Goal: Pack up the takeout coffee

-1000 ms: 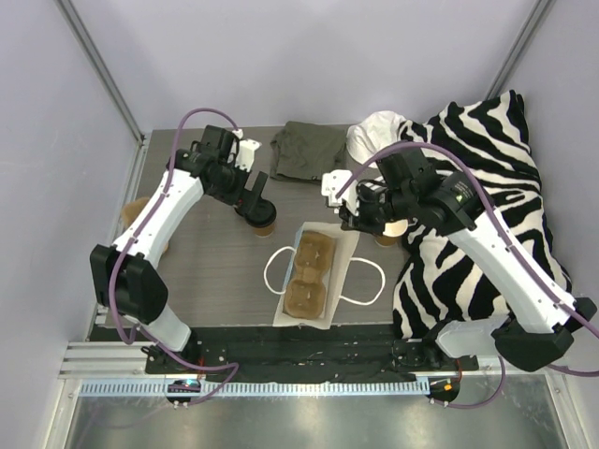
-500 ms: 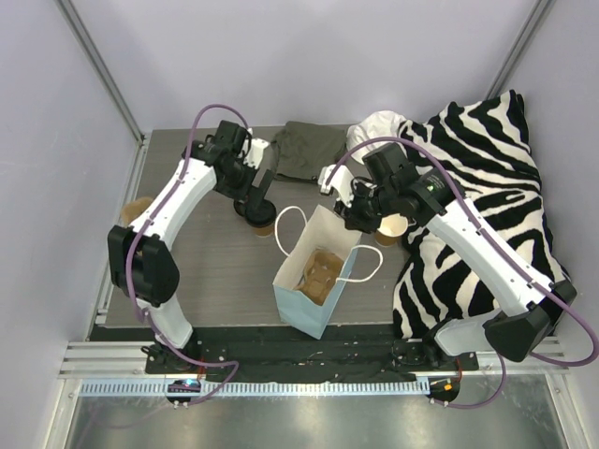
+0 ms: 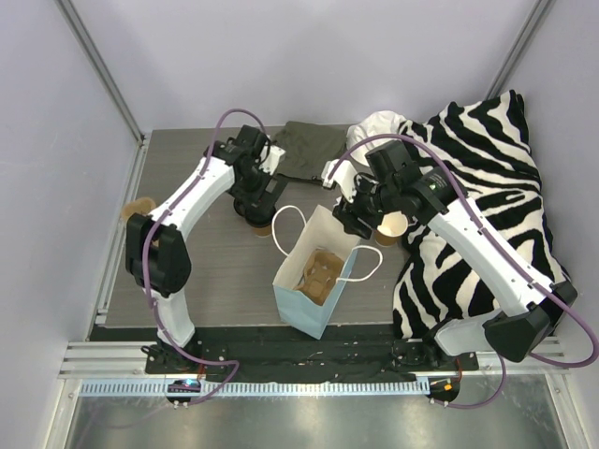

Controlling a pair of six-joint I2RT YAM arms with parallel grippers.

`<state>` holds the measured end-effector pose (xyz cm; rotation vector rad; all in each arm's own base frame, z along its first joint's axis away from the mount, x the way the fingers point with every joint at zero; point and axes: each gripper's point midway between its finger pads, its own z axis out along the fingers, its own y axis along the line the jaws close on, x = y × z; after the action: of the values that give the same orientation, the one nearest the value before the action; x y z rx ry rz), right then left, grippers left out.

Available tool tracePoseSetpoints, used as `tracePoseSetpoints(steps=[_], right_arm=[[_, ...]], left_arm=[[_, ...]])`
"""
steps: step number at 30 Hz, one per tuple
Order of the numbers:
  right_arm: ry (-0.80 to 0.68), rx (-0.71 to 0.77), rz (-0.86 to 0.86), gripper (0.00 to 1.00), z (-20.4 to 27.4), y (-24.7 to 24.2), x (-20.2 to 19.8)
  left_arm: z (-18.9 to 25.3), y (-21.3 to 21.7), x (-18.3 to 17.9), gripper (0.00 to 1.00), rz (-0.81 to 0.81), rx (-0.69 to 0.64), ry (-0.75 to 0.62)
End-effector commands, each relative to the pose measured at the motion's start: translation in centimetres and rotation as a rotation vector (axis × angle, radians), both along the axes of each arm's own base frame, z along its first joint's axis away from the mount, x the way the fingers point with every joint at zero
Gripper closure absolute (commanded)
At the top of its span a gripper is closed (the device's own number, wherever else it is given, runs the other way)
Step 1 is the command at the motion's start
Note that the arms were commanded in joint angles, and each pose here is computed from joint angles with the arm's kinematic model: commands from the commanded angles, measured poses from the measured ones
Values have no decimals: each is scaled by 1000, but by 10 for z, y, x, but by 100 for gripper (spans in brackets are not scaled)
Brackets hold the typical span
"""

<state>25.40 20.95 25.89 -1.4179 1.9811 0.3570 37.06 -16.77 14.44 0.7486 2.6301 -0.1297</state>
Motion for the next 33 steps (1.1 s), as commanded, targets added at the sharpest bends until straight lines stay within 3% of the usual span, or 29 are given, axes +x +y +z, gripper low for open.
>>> tracePoseSetpoints(steps=[1, 3, 6, 33], right_arm=[[-102, 60, -29, 29, 34, -1, 8], [-108, 60, -33, 22, 36, -1, 10], [-121, 61, -38, 19, 40, -1, 12], [-163, 39, -62, 16, 43, -8, 19]], left_arm=[[8, -12, 9, 0, -3, -3, -39], [6, -13, 9, 0, -4, 2, -32], [0, -12, 9, 0, -7, 10, -17], [-38, -10, 2, 16, -34, 51, 48]])
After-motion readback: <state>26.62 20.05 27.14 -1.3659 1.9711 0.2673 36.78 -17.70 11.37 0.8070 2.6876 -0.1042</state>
